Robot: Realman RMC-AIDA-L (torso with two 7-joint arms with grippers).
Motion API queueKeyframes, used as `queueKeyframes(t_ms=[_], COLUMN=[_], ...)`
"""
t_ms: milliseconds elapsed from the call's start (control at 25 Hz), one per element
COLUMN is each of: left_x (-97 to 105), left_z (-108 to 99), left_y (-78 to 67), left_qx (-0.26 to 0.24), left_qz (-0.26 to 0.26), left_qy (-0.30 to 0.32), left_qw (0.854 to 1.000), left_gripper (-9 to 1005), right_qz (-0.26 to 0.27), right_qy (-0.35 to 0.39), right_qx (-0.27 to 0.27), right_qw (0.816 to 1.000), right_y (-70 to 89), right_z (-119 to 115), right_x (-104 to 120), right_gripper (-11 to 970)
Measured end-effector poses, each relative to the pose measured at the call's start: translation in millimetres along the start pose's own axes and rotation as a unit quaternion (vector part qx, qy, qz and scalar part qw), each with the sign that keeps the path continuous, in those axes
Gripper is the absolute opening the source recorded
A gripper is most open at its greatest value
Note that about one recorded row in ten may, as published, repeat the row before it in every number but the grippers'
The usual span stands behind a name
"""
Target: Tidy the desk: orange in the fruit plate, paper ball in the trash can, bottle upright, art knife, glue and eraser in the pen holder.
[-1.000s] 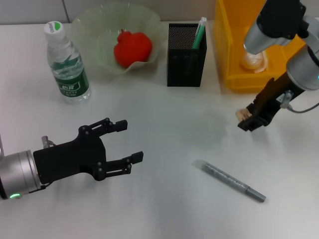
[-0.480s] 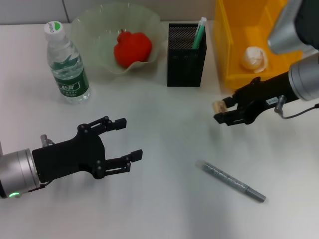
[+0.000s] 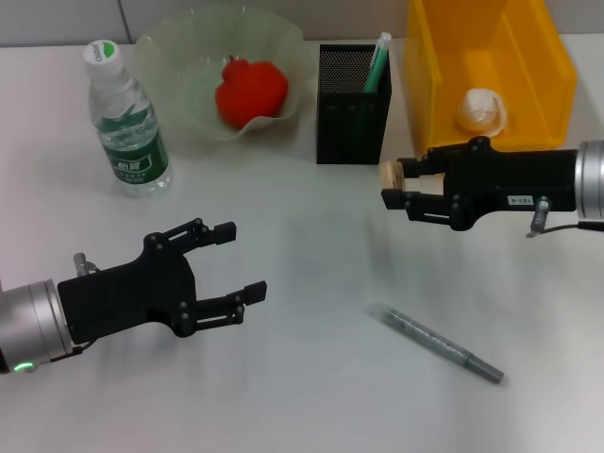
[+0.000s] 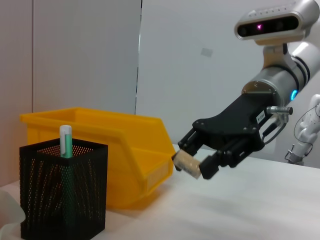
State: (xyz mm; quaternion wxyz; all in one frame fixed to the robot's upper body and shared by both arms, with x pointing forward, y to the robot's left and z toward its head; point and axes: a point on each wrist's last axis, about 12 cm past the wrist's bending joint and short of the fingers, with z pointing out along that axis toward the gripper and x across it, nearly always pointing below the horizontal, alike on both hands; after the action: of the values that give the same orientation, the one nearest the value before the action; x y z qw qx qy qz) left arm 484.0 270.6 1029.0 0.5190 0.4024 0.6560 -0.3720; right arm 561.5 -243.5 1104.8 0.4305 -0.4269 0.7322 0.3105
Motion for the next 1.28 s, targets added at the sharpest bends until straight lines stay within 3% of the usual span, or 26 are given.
queueKeyframes(t_ms=[320, 640, 1280], left_x=[0, -1, -1], left_z=[-1, -2, 1], left_y=[0.8, 1.2, -0.2], left_qx=[0.0, 0.0, 0.002], left_qz=[0.001, 0.001, -0.003], left_qy=[0.001, 0.001, -0.002], left_qw=[1.0, 1.0, 1.0], left_gripper=[842, 842, 842], right_qz=[-0.03, -0.055, -0.047], right_qy=[-0.112, -0.192, -0.228], right_qx=[0.017, 0.082, 0.117], right_qw=[0.993, 0.976, 0.965], right_y=[7.9, 15.3, 10.5], right_z=[6, 12, 23], right_x=[25, 45, 39], right_gripper=[447, 446, 445])
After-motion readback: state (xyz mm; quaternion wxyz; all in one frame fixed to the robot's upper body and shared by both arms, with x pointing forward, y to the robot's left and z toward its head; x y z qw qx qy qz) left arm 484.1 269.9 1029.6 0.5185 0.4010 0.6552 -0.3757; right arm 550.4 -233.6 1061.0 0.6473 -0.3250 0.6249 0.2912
